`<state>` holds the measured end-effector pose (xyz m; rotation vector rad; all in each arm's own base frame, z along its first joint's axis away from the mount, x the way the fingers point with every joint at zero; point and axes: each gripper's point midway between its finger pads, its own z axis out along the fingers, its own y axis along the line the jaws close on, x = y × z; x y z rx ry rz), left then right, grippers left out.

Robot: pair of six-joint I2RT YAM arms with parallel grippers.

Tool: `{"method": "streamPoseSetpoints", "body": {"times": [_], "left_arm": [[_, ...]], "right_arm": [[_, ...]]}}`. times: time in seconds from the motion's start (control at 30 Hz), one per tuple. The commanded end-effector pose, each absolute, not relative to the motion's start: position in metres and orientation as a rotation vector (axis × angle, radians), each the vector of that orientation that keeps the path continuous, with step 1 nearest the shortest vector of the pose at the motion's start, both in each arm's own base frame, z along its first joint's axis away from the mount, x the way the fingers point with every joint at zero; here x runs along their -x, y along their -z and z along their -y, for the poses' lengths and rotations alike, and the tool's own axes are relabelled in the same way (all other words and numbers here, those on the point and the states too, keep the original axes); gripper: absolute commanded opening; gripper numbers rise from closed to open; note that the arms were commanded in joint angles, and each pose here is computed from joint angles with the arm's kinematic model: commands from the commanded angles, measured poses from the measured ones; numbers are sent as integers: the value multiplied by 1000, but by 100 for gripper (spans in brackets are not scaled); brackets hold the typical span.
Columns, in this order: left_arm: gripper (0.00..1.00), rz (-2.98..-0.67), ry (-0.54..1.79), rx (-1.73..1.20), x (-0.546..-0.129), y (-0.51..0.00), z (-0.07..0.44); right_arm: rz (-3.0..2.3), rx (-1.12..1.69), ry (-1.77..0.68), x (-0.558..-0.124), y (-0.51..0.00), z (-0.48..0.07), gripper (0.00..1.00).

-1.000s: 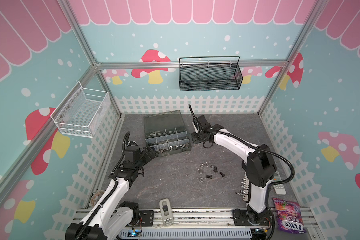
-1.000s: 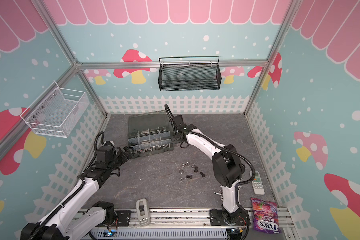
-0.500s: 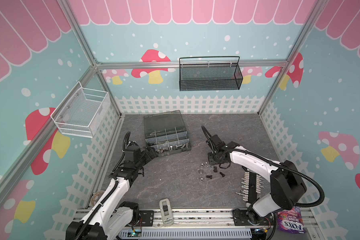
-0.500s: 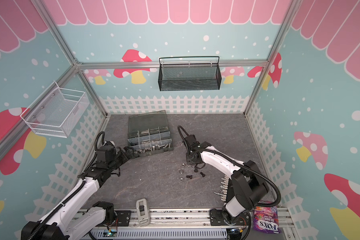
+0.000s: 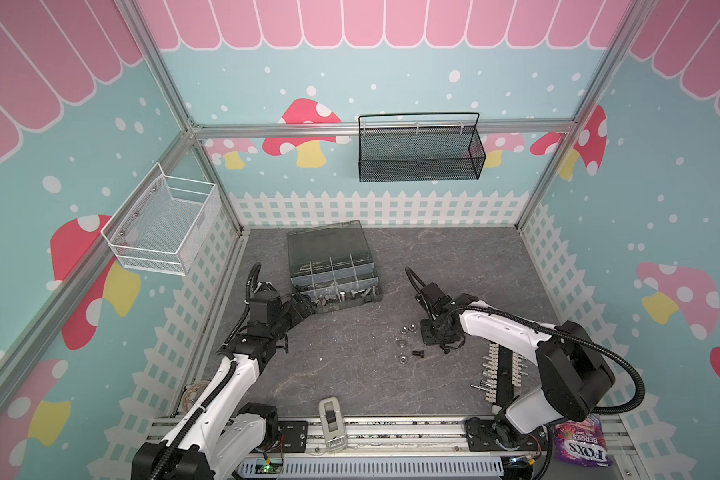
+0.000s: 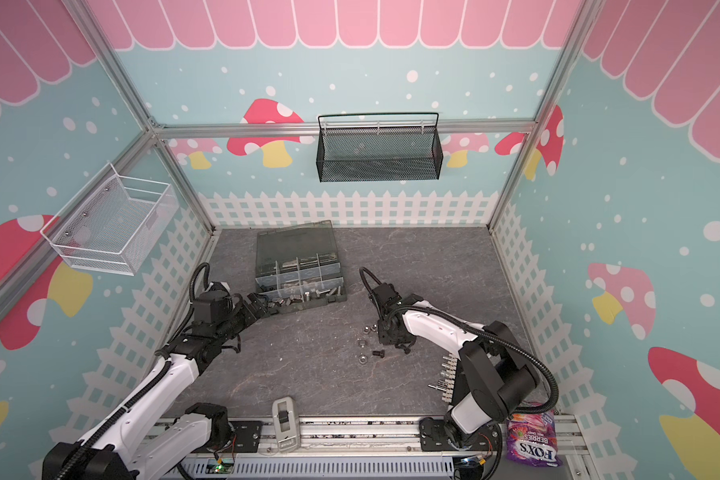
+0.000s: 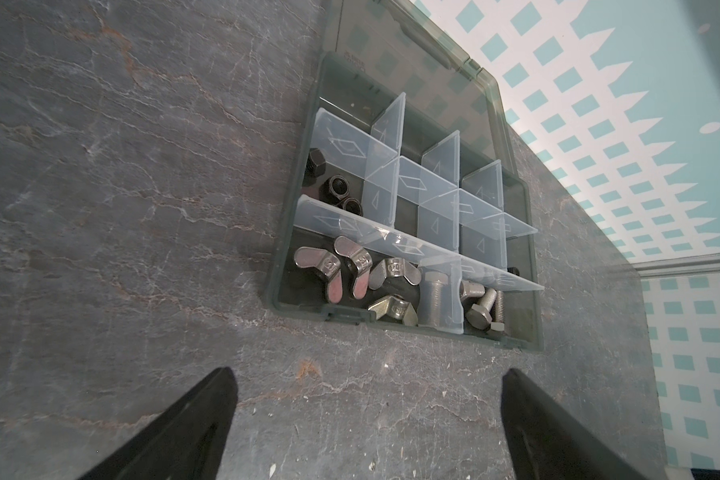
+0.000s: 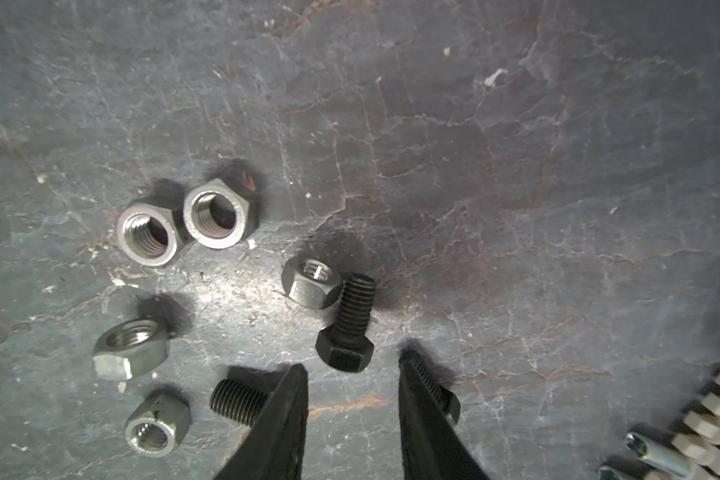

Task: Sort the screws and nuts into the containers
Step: 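Move the right gripper back over the pile, then lower the right gripper onto another black bolt and close it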

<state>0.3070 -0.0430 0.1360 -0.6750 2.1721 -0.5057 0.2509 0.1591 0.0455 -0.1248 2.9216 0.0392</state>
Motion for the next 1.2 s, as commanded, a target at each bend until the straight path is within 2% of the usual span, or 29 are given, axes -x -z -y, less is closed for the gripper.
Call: {"method": "streamPoseSetpoints", "body": {"times": [0.0, 1.17], "left_arm": [[100, -2163, 518, 700, -308, -133, 42], [100, -2173, 535, 696, -308, -130, 45]], "right_arm": [[-2939, 86, -68, -245, -42, -158, 39], [-2966, 125, 19, -253, -5, -151, 36]]}}
